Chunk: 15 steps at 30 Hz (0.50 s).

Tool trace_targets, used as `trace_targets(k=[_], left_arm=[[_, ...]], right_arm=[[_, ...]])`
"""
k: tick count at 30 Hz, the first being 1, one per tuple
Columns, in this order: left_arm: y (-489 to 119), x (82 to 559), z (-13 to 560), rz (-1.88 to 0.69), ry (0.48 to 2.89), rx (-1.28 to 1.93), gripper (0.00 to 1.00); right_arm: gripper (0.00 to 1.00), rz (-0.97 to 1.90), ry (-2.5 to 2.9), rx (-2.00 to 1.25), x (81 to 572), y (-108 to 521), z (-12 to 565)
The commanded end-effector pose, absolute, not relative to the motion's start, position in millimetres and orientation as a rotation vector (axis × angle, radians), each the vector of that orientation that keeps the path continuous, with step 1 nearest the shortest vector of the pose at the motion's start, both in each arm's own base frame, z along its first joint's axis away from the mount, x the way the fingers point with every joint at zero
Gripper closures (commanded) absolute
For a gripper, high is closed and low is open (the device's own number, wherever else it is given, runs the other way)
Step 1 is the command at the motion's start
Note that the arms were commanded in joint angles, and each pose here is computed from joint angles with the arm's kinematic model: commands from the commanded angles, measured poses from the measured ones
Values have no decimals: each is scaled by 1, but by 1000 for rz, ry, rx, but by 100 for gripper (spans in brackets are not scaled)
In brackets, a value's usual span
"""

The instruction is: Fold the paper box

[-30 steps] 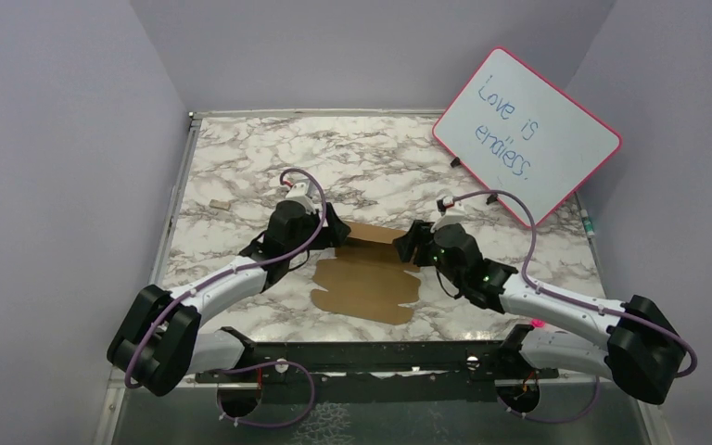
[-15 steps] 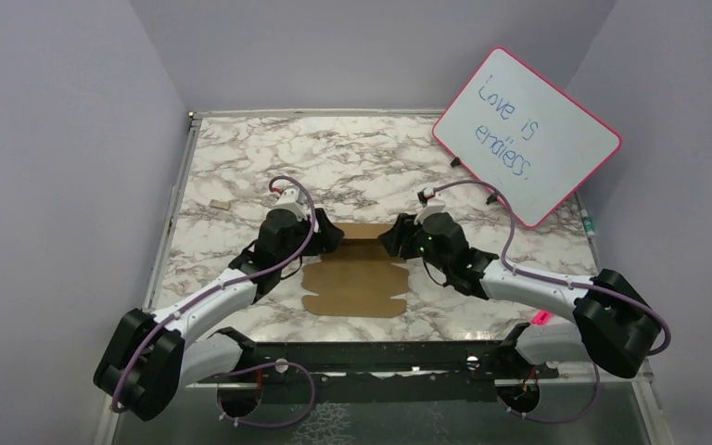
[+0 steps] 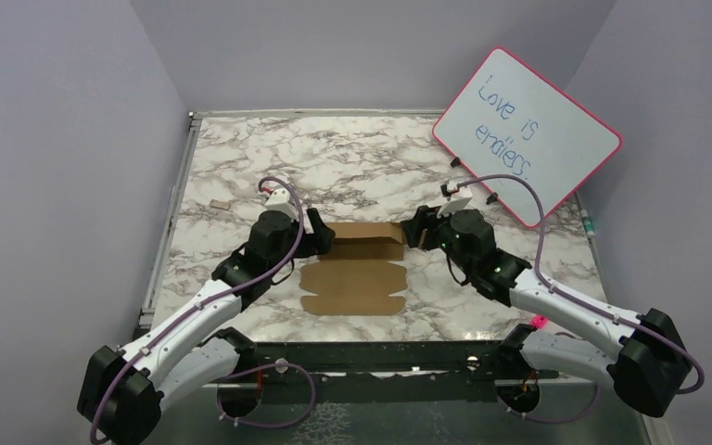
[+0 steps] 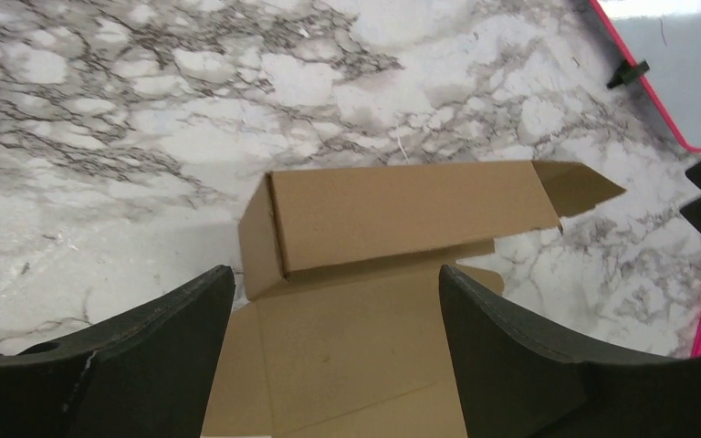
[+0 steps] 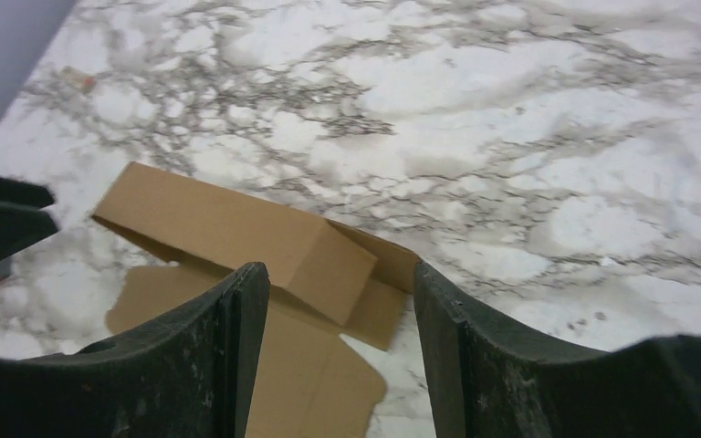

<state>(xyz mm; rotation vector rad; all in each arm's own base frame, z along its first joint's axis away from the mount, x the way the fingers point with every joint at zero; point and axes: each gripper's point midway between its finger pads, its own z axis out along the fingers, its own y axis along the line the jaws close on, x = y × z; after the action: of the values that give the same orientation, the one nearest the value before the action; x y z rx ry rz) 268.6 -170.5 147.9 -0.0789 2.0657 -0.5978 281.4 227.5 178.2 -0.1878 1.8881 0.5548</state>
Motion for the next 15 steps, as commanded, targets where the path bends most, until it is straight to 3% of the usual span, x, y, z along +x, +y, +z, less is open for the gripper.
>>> trace_targets(k=[1,10,15], left_arm=[[-189,250,154,-597,2115,25,17],[-242,208,149,-586,2135,213,20],[-264,202,136,-512,2135,359,19]], right_arm=[[36,364,1948,-139,288,185,148],[37,407,1950,-161,303,176,124],[44,400,1961,-179,310,174,107]])
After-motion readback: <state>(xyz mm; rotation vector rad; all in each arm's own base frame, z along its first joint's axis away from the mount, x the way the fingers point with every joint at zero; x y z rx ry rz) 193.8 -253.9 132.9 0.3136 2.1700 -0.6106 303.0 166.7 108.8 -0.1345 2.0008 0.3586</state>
